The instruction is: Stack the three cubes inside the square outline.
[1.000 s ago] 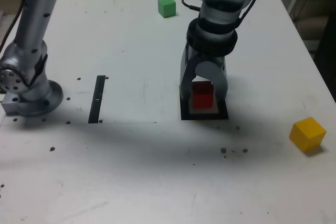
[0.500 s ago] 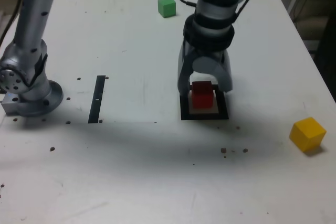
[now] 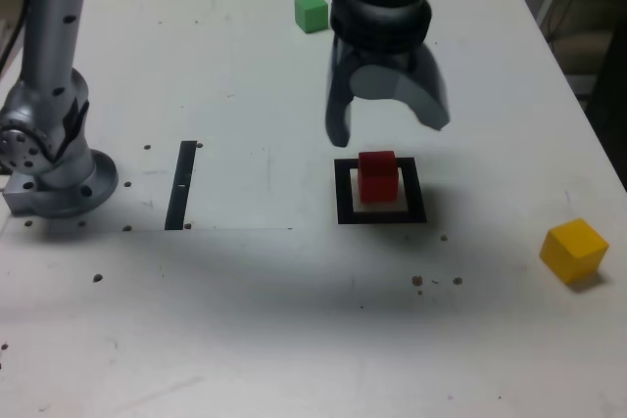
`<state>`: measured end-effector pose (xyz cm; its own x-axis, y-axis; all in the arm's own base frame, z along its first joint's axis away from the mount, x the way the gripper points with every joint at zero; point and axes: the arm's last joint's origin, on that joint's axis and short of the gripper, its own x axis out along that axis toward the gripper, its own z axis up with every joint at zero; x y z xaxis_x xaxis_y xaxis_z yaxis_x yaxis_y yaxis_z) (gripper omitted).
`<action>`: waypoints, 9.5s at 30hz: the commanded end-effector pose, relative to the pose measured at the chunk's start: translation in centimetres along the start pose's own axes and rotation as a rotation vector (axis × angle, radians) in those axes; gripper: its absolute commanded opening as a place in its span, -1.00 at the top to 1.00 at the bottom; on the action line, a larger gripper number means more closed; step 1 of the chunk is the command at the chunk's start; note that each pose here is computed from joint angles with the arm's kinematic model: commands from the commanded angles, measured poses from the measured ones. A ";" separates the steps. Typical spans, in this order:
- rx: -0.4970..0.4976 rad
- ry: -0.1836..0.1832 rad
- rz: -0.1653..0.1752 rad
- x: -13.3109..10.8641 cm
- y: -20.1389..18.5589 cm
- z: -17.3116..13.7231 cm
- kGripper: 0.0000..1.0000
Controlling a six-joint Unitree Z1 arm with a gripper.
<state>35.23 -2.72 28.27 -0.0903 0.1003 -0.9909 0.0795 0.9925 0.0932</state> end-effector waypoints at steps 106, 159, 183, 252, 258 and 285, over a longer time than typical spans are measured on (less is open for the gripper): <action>0.925 -0.176 0.072 1.8 -8.2 15.7 -0.92; 0.899 -0.146 0.122 2.7 -10.2 15.7 0.16; 0.589 -0.093 0.071 -3.0 -5.9 8.6 0.20; -0.012 -0.054 -0.087 1.8 0.5 0.3 -0.99; -0.013 -0.065 -0.085 1.7 0.5 -0.1 -0.99; -0.108 -0.014 -0.004 0.9 5.8 -5.6 -1.00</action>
<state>30.30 3.04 28.17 -0.0776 0.0930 -0.9926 -0.0271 0.9951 0.0953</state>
